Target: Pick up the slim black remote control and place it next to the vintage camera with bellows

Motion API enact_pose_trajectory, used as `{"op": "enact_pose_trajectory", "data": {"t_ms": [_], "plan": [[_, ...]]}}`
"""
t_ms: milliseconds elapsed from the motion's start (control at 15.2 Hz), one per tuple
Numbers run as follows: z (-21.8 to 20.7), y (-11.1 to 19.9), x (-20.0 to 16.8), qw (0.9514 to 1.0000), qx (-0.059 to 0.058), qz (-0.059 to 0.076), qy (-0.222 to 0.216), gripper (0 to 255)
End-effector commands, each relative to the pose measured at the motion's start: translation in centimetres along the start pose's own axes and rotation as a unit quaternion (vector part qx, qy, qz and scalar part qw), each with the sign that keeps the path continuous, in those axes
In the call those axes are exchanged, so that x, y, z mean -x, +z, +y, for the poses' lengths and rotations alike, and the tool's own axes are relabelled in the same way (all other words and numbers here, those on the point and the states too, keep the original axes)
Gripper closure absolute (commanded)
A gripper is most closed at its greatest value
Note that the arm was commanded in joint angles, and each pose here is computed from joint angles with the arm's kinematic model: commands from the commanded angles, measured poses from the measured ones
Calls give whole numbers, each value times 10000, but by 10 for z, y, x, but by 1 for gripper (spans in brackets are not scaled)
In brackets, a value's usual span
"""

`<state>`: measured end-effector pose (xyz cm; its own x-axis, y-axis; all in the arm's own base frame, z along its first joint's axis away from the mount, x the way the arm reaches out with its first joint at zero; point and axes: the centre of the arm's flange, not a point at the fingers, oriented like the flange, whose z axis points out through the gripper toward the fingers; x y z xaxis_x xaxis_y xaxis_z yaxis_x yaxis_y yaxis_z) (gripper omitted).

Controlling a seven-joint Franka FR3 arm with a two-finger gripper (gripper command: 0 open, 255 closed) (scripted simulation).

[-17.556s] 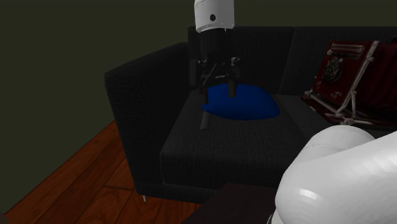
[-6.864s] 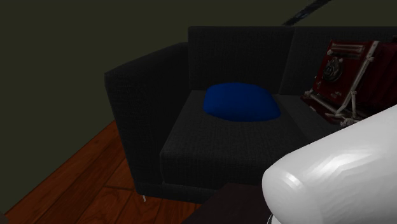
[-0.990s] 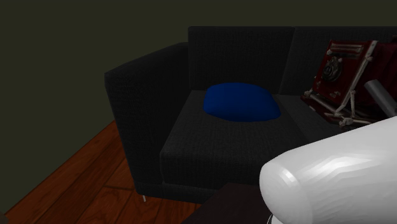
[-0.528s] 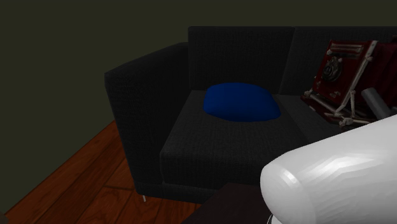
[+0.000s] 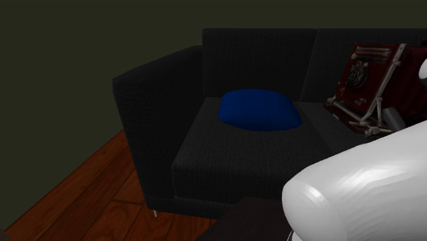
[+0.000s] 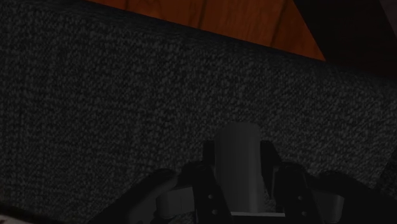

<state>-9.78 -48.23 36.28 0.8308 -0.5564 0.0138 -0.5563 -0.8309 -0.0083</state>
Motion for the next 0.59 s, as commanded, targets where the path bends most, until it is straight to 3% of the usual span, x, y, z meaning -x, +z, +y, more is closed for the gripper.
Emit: {"op": "enact_pose_trajectory", "data": {"t_ms": [0, 198, 528], "plan": [[0, 9, 0, 10000, 2, 2, 0, 255], [0, 27, 0, 10000, 2, 2, 0, 255], [0, 27, 0, 10000, 2, 2, 0, 255]]}}
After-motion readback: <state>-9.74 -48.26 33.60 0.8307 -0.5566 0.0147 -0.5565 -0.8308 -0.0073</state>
